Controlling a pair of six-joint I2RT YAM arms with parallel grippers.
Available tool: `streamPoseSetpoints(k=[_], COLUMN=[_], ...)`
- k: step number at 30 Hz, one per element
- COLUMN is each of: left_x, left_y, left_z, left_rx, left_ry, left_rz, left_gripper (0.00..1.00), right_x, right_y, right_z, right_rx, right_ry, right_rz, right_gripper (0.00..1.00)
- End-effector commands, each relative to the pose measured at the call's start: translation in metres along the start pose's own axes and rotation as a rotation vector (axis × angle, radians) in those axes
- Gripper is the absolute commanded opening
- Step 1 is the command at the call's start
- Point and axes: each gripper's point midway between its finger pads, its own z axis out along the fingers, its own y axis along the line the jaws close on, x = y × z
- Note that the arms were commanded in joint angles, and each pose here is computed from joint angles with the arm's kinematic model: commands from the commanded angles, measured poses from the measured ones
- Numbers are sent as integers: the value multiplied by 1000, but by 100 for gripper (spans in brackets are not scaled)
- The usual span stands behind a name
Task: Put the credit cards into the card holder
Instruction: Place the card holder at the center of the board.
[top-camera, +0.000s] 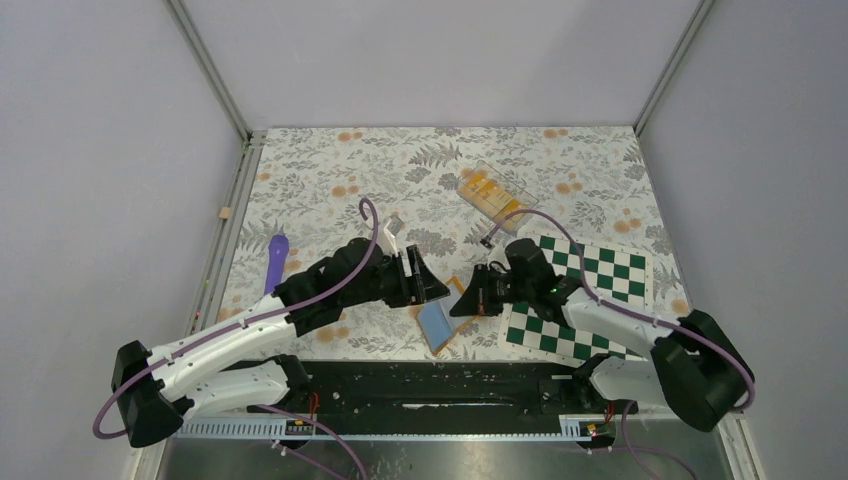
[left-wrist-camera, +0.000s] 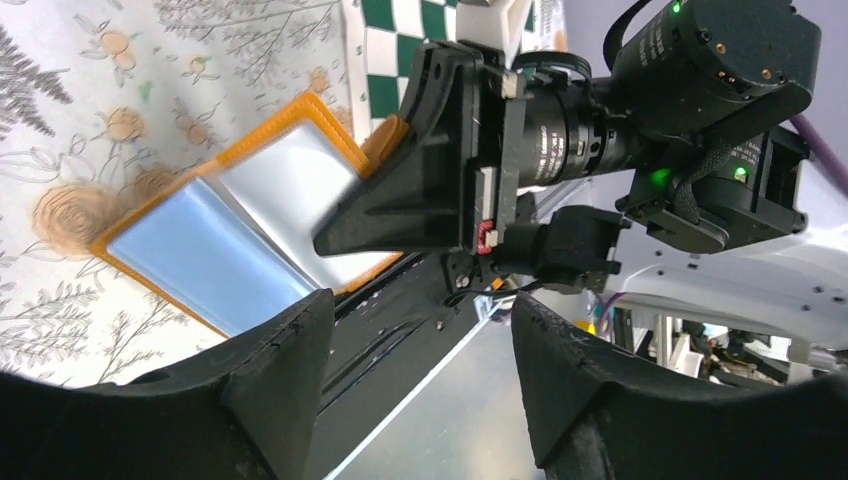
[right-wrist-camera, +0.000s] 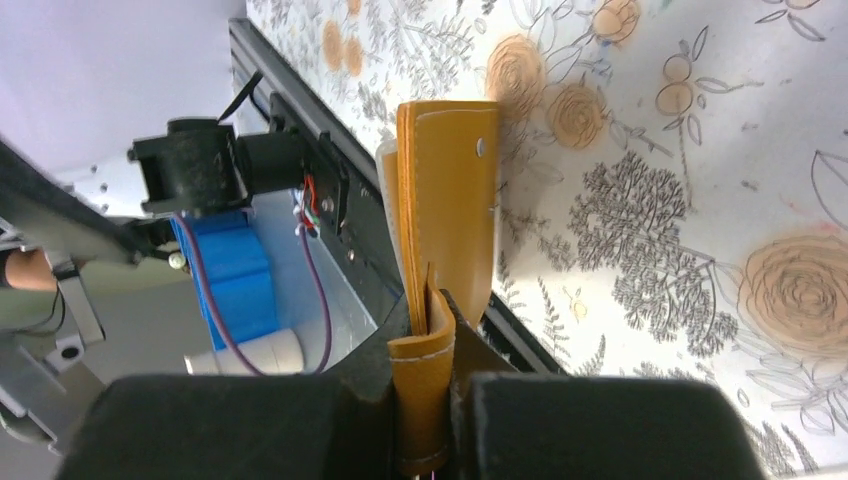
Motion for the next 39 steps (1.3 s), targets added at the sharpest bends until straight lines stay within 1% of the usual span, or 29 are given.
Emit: streamPoseSetpoints(k=[1, 5, 7, 8, 11, 12, 13, 15, 16, 18, 20, 23, 26, 30, 31, 32, 33, 34, 35, 36, 39], left_x=[-8, -6, -6, -6, -7, -7, -7, -8, -8, -9, -8, -8, -6, -4, -3, -2, -1, 0, 1, 2, 6], left_y=[-4, -1, 0, 0, 0, 0, -1, -1, 0, 1, 2, 5, 10, 18, 21, 23, 25, 25, 26, 27, 31], left_z=[-9, -8, -7, -6, -5, -5, -5, -5, -5, -5, -5, -5, -6, -6, -6, -6, -5, -4, -3, -2, 1], left_rx=[-13, -21, -25, -26, -27, -28, -27, -27, -29, -35, -42, -66, -92, -129, -140, -150, -158, -158, -161, -164, -176], left_ry=[-17, -11, -11, -9, -12, -11, -10, -15, -16, -17, -14, -3, 3, 17, 20, 22, 27, 32, 37, 44, 60], left_rz=[42, 38, 40, 42, 41, 45, 47, 50, 51, 54, 60, 70, 76, 81, 79, 77, 77, 75, 74, 73, 67], left_gripper=[65, 65, 65, 65, 65, 65, 65, 65, 66, 65, 66, 66, 66, 66, 66, 66, 66, 66, 66, 66, 66], right_x=[-34, -32, -25, -22, -8, -3, 1, 7, 10, 13, 15, 9, 2, -4, -7, -9, -12, -13, -14, -15, -15], right_y=[16, -5, -26, -35, -52, -60, -66, -72, -74, -78, -81, -81, -80, -75, -72, -68, -61, -55, -50, -45, -36], right_z=[22, 26, 23, 19, 11, 6, 2, -7, -10, -15, -23, -35, -49, -61, -61, -59, -55, -51, -46, -41, -23], right_rx=[-68, 15, 109, 149, 235, 277, 313, 356, 374, 412, 458, 512, 566, 602, 597, 584, 555, 526, 508, 486, 435], right_ry=[-166, -205, -220, -226, -214, -209, -206, -204, -197, -183, -174, -203, -224, -223, -224, -214, -202, -174, -149, -126, -56], right_rz=[29, 74, 101, 113, 152, 164, 174, 184, 190, 192, 186, 157, 109, 36, 15, -3, -28, -51, -63, -72, -71], right_gripper=[0, 0, 0, 2, 21, 33, 47, 69, 74, 83, 89, 95, 98, 98, 97, 93, 82, 68, 56, 46, 26])
